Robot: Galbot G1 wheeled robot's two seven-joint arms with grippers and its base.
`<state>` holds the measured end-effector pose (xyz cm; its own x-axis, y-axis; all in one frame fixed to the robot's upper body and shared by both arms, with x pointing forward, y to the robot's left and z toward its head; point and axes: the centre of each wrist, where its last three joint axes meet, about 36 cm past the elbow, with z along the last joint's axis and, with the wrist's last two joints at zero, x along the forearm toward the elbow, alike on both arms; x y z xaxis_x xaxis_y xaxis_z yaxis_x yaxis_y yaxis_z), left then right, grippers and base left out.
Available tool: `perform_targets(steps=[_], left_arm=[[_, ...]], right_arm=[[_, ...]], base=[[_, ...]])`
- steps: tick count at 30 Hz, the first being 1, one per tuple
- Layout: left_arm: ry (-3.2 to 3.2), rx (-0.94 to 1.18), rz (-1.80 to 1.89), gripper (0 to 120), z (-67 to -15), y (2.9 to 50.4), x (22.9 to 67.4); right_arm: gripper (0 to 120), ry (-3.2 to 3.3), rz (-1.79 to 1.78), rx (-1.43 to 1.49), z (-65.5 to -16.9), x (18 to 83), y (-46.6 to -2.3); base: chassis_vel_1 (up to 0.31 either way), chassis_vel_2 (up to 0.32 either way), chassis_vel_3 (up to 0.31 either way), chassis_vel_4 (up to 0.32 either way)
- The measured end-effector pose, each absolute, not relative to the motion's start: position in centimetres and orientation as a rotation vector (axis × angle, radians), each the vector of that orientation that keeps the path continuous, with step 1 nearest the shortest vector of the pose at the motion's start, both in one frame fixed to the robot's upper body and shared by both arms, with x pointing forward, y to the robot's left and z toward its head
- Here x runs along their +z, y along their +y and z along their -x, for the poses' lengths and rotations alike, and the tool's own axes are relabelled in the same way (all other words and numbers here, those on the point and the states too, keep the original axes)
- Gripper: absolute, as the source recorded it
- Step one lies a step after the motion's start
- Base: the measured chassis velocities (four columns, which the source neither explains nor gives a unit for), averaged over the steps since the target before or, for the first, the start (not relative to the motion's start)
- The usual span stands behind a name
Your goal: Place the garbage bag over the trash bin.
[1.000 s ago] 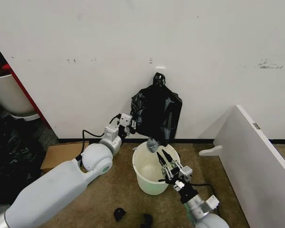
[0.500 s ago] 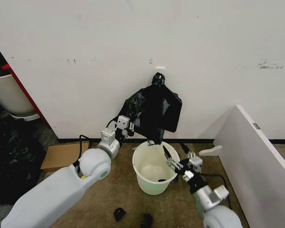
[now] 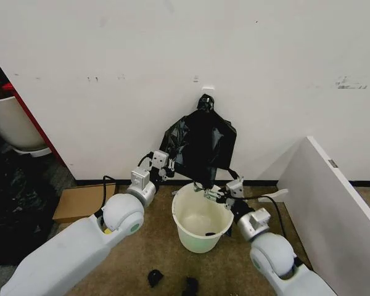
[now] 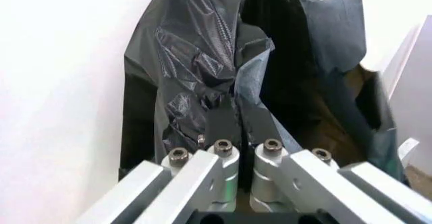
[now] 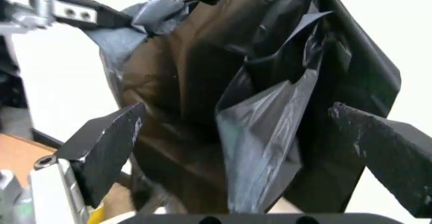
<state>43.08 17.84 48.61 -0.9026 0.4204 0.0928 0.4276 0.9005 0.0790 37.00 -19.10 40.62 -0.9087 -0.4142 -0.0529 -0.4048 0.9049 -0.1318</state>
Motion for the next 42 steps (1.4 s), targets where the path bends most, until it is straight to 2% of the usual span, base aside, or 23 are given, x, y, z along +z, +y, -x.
perform_targets(steps=[5, 7, 9, 15, 16, 20, 25, 26, 31, 34, 42], left_arm=[[-2.991, -0.148, 0.671, 0, -43.0, 17.8, 48.7], [-2.991, -0.147, 0.674, 0, -42.9, 17.7, 48.8], [-2.991, -0.147, 0.675, 0, -42.9, 17.7, 48.8], [-2.987, -0.153, 0.685, 0, -42.6, 17.8, 48.9], [-2.987, -0.153, 0.685, 0, -42.6, 17.8, 48.9], [-2.989, -0.150, 0.687, 0, -42.4, 17.9, 49.0], [-2.990, -0.146, 0.683, 0, -42.3, 18.0, 49.0], [-2.989, -0.144, 0.682, 0, -42.3, 18.0, 48.9], [-2.988, -0.137, 0.674, 0, -42.1, 18.2, 48.8], [-2.991, -0.133, 0.669, 0, -42.0, 18.3, 48.9], [-3.013, -0.106, 0.646, 0, -40.6, 19.7, 49.6]], right_arm=[[100, 2.990, 0.556, -0.301, -39.1, 40.6, -17.5], [93, 2.985, 0.560, -0.309, -39.7, 40.5, -17.0], [91, 2.986, 0.561, -0.310, -39.8, 40.4, -17.0], [63, 3.007, 0.500, -0.379, -41.5, 39.4, -16.1], [63, 3.007, 0.500, -0.379, -41.5, 39.4, -16.1], [45, 3.037, 0.437, -0.412, -42.0, 39.3, -15.9], [32, 3.054, 0.393, -0.407, -42.2, 39.3, -16.0], [25, 3.058, 0.385, -0.399, -42.2, 39.3, -16.0], [5, 3.052, 0.387, -0.348, -41.9, 39.9, -15.9], [0, 3.045, 0.397, -0.300, -41.6, 40.4, -16.0], [0, 3.023, 0.489, -0.010, -38.1, 43.5, -17.5]], base=[[0.000, 0.000, 0.000, 0.000], [0.000, 0.000, 0.000, 0.000], [0.000, 0.000, 0.000, 0.000], [0.000, 0.000, 0.000, 0.000], [0.000, 0.000, 0.000, 0.000], [0.000, 0.000, 0.000, 0.000], [0.000, 0.000, 0.000, 0.000], [0.000, 0.000, 0.000, 0.000], [0.000, 0.000, 0.000, 0.000], [0.000, 0.000, 0.000, 0.000], [0.000, 0.000, 0.000, 0.000]])
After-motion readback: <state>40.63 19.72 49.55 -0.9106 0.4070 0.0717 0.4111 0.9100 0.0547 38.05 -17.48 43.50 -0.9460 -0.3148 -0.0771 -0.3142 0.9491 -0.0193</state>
